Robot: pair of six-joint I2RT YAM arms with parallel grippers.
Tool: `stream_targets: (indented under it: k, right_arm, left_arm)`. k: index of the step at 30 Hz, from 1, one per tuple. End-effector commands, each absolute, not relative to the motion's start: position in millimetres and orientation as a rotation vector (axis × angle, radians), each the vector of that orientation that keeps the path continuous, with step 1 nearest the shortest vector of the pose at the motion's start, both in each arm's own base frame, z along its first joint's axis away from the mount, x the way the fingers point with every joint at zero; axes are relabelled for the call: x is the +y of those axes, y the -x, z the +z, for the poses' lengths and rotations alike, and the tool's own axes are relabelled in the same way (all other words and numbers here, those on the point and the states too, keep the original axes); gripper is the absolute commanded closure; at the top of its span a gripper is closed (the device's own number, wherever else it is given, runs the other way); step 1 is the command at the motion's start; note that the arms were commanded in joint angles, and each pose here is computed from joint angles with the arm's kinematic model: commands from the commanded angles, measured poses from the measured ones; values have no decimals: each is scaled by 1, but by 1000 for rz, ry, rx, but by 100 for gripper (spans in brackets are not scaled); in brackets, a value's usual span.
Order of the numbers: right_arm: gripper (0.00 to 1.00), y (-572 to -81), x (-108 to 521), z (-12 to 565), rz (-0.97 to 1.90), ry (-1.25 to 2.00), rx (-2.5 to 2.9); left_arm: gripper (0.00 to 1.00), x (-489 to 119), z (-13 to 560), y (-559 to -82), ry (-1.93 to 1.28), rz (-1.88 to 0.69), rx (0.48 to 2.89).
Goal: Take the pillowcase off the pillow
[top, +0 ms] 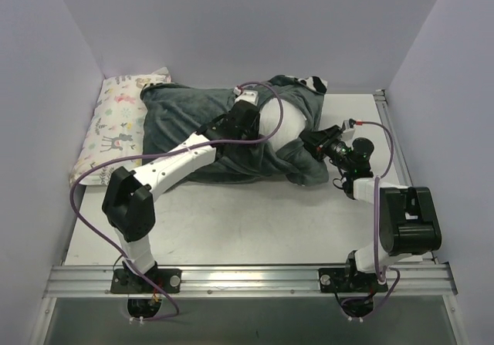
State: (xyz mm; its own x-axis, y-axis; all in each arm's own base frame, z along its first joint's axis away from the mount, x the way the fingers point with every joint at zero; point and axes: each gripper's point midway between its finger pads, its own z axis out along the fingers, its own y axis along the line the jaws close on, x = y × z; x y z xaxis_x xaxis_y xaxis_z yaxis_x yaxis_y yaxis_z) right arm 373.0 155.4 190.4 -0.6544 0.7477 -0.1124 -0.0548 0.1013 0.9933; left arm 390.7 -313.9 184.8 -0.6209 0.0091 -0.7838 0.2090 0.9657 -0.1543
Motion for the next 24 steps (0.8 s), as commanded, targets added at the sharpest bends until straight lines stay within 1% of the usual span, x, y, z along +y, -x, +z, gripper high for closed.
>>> stream_targets:
  k: [1,2,3,6,7,10,12,13,16,17,19,20,24]
  right_arm:
    - [82,-349,187,251,1704,-291,1677]
    - [83,-349,187,251,1701,-285,1680]
    - [83,-348,189,251,1704,-278,1682]
    - [84,-349,190,249,1702,-275,1690]
    - [84,-348,192,248,1703,-272,1698]
    - [85,-348,193,242,1690,-276,1716]
    - [86,-347,194,239,1684,-274,1724]
    - [86,-347,193,238,1681,-277,1727]
    - [87,-347,194,233,1671,-281,1739]
    - [87,-347,194,231,1670,-285,1744]
    - [88,-347,194,229,1664,-284,1750]
    - [89,-346,194,229,1661,-285,1751]
    - [90,-346,194,225,1651,-289,1768]
  left_arm:
    - [48,-330,227,-363,-277,-382,2215]
    - [45,-331,232,-363,-281,-387,2209]
    - [40,-333,242,-363,-290,-401,2189]
    - [33,-338,260,-357,-320,-435,2157]
    - [27,-340,270,-356,-323,-453,2137]
    - [20,-354,292,-347,-356,-503,2089]
    - [18,-365,303,-340,-378,-530,2062]
    - [16,-371,318,-338,-380,-553,2031]
    - [16,-392,324,-335,-416,-581,2013]
    - [16,-398,334,-336,-414,-599,1991]
    - [16,-411,322,-340,-431,-589,2015]
    - [16,-415,326,-343,-423,-595,2008]
    - [16,-431,287,-356,-437,-557,2089]
